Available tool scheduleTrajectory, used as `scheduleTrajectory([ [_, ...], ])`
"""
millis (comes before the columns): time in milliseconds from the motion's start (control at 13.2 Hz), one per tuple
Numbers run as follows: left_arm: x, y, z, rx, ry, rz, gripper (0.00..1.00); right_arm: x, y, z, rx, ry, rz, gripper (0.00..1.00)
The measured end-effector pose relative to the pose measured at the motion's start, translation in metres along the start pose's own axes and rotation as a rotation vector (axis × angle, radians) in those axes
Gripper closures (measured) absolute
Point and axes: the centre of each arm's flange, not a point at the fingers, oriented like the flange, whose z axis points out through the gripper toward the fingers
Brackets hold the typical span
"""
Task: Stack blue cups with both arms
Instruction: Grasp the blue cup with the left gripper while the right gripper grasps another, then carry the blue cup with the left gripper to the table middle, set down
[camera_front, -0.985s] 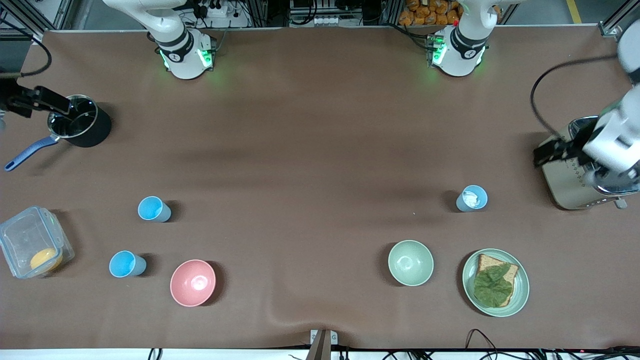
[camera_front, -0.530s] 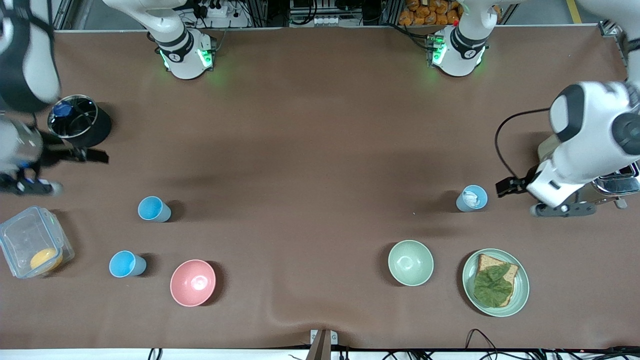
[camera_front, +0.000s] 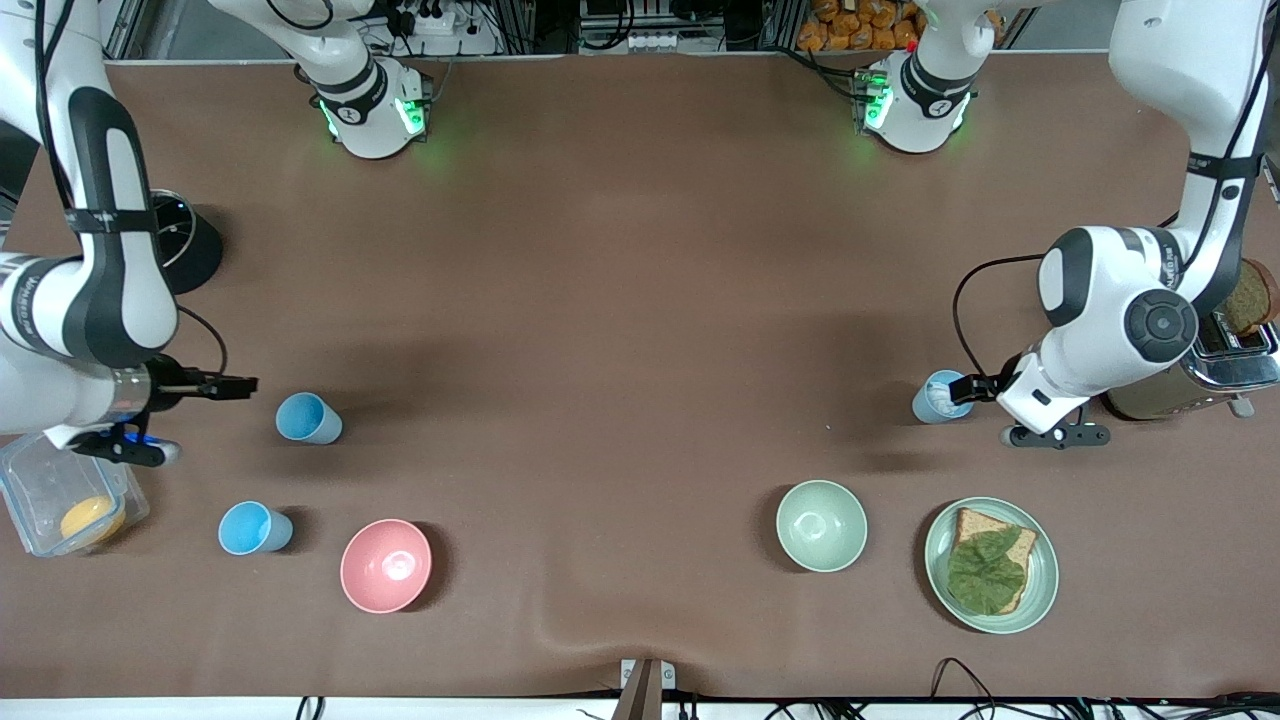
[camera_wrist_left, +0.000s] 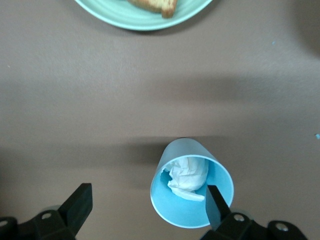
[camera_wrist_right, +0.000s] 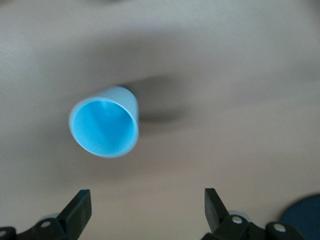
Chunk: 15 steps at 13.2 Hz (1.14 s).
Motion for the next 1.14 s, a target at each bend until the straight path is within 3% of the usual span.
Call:
scheduleTrajectory([
  [227,-0.001,-0.002,0.018,-0.002,-0.021,-0.003,0.0,0.01,-0.004,0.017,0.006,0.016,0.02,0.0],
  [303,-0.001,-0.001,0.023,-0.003,-0.03,-0.002,0.07,0.014,-0.003,0.024,0.006,0.025,0.04,0.0],
  [455,-0.002,0.0,0.033,-0.004,-0.046,0.0,0.11,0.019,-0.004,0.045,0.005,0.049,0.08,0.0],
  [682,-0.002,0.003,0.04,-0.006,-0.053,0.004,0.45,0.021,-0.009,0.072,0.0,0.079,0.104,0.0],
  [985,0.002,0.03,0.03,-0.023,-0.027,0.04,0.9,0.021,-0.005,0.093,0.007,0.063,0.127,0.0],
  [1061,0.002,0.049,0.023,-0.034,-0.014,0.046,0.97,0.023,-0.005,0.101,0.025,0.054,0.139,0.0],
  [1136,0.002,0.07,0.014,-0.047,0.0,0.041,0.97,0.024,-0.005,0.108,0.041,0.047,0.151,0.0],
])
